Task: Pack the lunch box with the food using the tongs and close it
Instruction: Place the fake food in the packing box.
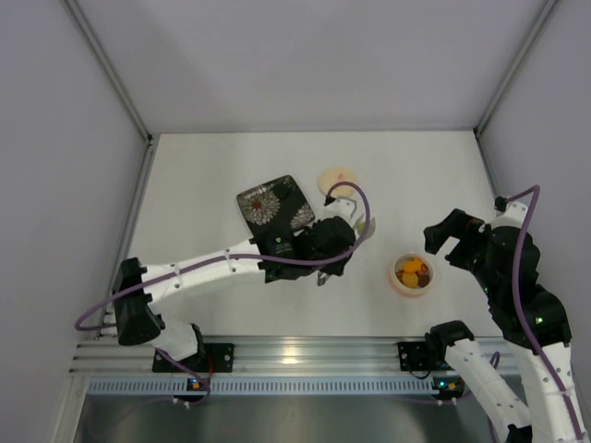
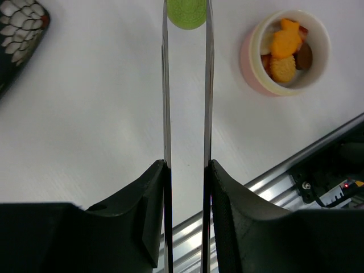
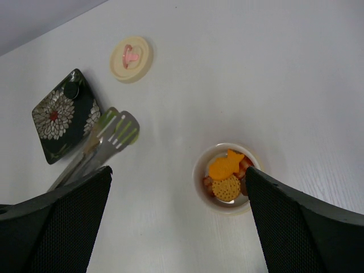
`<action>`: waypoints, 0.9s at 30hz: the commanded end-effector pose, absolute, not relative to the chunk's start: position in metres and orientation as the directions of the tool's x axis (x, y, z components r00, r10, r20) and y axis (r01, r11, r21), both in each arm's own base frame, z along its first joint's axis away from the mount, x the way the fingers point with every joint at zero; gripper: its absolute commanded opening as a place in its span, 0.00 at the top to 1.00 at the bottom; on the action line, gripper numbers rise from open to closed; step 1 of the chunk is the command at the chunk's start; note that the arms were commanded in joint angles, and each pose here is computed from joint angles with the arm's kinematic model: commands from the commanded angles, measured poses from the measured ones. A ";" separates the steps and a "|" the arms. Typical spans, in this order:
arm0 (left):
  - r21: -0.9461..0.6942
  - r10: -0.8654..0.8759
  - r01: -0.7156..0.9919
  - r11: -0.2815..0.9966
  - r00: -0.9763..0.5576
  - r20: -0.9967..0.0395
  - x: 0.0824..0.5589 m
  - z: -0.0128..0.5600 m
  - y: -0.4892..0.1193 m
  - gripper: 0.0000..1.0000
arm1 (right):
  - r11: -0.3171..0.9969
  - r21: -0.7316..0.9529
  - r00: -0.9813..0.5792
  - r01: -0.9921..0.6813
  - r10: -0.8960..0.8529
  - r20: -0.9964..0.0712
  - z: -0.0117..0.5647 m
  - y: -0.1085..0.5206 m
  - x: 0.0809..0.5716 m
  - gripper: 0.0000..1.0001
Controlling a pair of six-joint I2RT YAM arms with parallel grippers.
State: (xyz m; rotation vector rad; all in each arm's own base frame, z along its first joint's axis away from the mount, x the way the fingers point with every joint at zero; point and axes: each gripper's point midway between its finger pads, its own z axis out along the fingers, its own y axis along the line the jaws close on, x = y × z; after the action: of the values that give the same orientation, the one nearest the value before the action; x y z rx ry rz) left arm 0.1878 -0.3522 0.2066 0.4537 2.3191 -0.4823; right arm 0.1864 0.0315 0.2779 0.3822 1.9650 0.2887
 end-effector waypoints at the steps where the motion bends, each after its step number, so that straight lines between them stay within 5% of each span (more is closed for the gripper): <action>1: -0.253 0.163 0.499 0.829 -0.648 -0.744 0.176 0.227 -0.392 0.65 | 0.917 0.366 -0.365 0.160 0.399 -0.841 0.283 0.025 0.185 0.01; 14: -0.242 0.327 0.671 0.700 -0.603 -0.728 0.107 0.206 -0.479 0.65 | 0.918 0.360 -0.364 0.165 0.396 -0.843 0.283 0.024 0.184 0.00; 27: -0.229 0.387 0.695 0.681 -0.607 -0.694 0.086 0.185 -0.488 0.65 | 0.919 0.359 -0.363 0.164 0.395 -0.844 0.284 0.024 0.184 0.01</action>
State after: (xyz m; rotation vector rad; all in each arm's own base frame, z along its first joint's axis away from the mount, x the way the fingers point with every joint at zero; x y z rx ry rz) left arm 0.0895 -0.4725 0.1628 0.8525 2.3190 -0.5650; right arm 0.1866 0.0301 0.2778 0.3865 1.9637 0.2808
